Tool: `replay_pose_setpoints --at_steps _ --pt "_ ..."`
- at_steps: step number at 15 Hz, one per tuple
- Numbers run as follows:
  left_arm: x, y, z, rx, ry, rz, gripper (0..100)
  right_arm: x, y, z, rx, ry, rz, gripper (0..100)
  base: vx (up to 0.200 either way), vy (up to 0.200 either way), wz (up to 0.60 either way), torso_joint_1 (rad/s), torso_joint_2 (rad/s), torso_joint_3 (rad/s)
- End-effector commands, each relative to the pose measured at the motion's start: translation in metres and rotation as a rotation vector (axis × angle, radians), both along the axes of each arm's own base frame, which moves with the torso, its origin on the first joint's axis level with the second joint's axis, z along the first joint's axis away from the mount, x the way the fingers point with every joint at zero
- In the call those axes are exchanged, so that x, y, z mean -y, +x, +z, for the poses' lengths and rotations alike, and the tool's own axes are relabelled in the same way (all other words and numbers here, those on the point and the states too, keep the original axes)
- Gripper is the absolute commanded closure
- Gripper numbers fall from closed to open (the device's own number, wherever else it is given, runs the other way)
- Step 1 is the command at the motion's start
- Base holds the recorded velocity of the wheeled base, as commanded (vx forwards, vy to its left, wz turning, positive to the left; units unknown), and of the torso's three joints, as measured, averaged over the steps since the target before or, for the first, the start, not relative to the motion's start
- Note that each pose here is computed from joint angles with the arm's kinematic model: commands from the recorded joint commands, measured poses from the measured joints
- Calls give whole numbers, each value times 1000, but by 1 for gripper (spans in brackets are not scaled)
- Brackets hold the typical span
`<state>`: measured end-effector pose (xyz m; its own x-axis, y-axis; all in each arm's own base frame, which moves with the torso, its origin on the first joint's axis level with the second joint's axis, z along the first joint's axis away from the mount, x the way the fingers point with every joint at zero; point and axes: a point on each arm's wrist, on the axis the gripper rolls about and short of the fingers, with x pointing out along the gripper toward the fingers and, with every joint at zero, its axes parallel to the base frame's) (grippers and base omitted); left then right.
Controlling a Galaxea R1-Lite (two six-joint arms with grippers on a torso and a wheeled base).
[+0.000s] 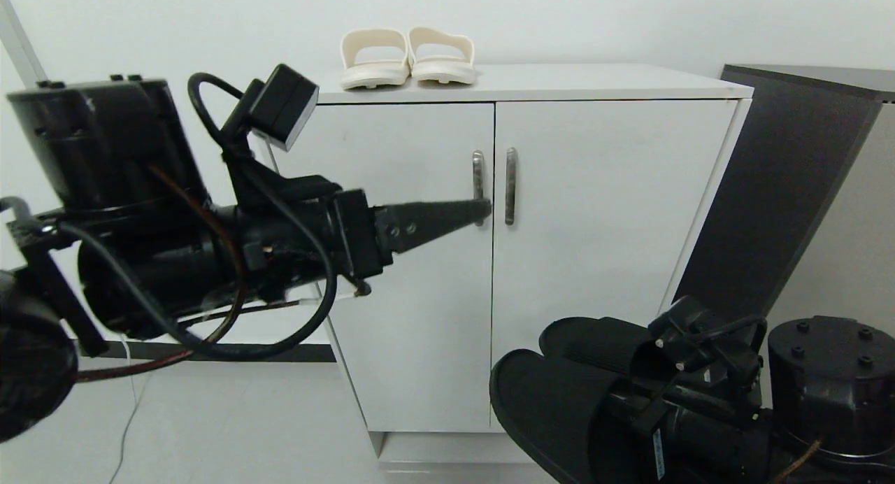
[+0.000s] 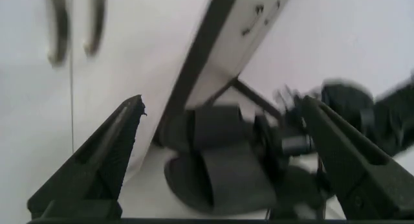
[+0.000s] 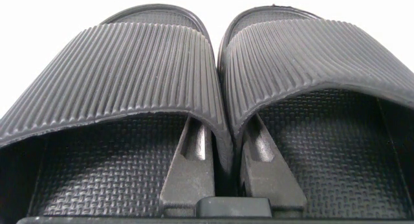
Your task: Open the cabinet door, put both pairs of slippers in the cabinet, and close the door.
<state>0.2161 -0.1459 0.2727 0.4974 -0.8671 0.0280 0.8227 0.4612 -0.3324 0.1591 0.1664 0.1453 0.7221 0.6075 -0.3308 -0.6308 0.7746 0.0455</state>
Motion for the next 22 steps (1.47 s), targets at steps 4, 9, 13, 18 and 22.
replay_pose_setpoints --at_steps 4,9,13,18,22 --pt "40 41 7 -51 -43 -33 0 -1 0 0 1 -3 2 100 0 0 0 0 0 0" --pt "62 62 18 -93 -12 0 0 -1 1 1 4 1 -1 100 0 0 0 0 0 0" --pt "74 81 8 -84 62 119 0 -2 2 -1 -3 -7 -1 100 0 0 0 0 0 0" --pt "86 98 1 -84 64 136 0 -3 3 -3 -7 -12 -1 100 0 0 0 0 0 0" --pt "92 115 0 -79 62 177 0 -3 3 -4 -11 -14 -2 100 0 0 0 0 0 0"
